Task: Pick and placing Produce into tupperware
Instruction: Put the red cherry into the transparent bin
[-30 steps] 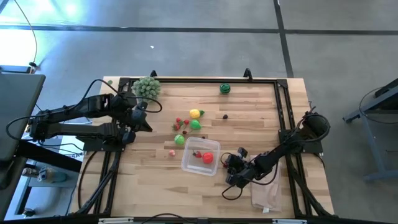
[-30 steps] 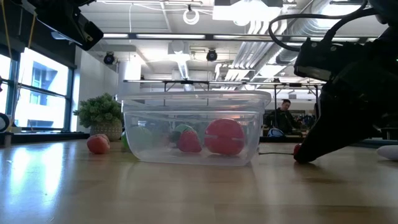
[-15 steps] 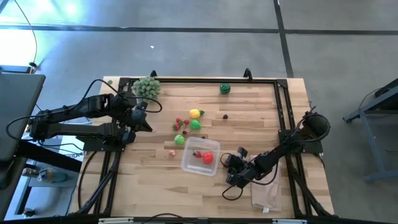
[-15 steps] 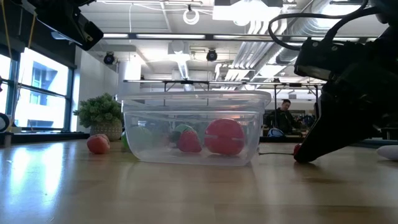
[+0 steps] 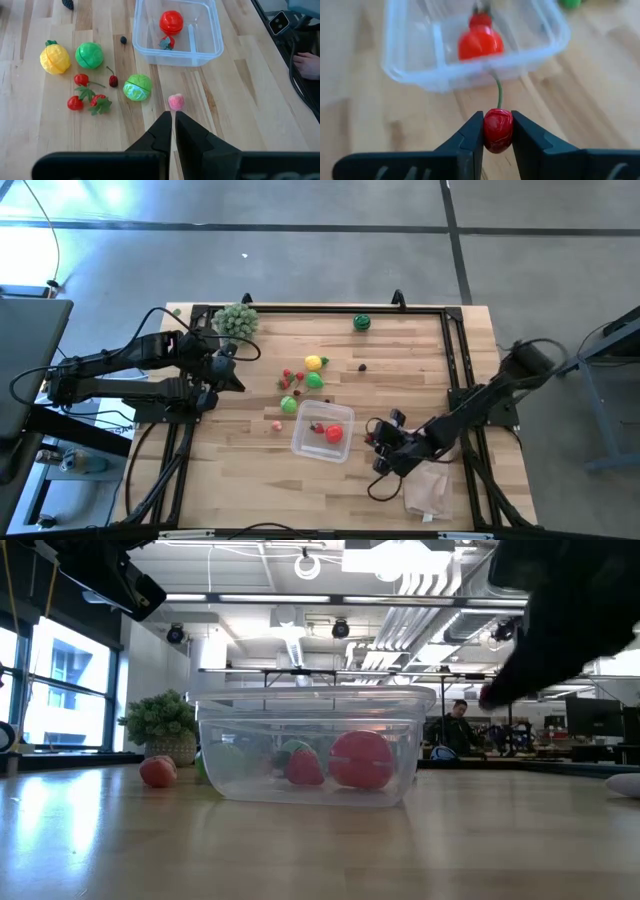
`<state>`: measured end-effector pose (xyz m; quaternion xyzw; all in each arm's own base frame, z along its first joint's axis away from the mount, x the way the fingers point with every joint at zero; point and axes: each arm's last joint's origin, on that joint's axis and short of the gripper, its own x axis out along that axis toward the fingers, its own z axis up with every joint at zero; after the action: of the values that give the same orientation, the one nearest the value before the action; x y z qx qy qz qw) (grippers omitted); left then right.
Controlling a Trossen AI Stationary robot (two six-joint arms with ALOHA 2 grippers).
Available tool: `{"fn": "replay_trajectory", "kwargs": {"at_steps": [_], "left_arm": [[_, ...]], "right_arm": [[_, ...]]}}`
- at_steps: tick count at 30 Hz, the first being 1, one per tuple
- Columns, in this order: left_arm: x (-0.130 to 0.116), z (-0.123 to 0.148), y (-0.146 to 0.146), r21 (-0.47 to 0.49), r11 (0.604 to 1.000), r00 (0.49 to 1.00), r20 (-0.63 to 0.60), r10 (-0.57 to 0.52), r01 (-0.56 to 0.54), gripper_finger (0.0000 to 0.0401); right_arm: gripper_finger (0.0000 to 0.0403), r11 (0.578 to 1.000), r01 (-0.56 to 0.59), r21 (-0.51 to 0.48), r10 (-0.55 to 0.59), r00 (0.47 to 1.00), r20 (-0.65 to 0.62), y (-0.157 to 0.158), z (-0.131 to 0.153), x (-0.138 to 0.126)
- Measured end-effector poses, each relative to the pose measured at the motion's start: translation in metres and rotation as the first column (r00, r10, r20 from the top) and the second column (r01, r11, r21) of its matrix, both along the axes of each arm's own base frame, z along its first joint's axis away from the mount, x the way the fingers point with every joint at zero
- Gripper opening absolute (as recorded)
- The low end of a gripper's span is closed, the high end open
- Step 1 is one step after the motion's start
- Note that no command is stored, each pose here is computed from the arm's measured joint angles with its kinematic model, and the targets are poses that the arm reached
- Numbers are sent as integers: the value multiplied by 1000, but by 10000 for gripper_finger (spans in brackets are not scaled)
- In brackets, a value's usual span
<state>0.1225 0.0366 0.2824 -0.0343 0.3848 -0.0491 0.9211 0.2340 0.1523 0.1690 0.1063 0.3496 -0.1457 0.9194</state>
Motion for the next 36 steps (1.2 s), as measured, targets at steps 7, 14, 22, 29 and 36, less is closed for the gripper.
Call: {"fn": "replay_trajectory", "kwargs": {"at_steps": [7, 14, 22, 29, 36], "left_arm": [[0, 0, 0, 0, 1000, 1000, 0, -1, 1, 14], [0, 0, 0, 0, 1000, 1000, 0, 0, 0, 14], [0, 0, 0, 0, 1000, 1000, 1, 0, 0, 14], [0, 0, 0, 0, 1000, 1000, 0, 0, 0, 14], [0, 0, 0, 0, 1000, 1000, 0, 0, 0, 14]], "right_arm": [[68, 990, -62, -125, 88, 973, 212, -7, 50, -5], [68, 973, -158, -167, 203, 932, 301, -34, 73, 16], [68, 974, -201, -102, 218, 954, 208, -78, 53, 55], [68, 952, -294, -87, 298, 953, 48, -78, 38, 104], [68, 944, -317, -87, 304, 943, -137, -72, 30, 138]]}}
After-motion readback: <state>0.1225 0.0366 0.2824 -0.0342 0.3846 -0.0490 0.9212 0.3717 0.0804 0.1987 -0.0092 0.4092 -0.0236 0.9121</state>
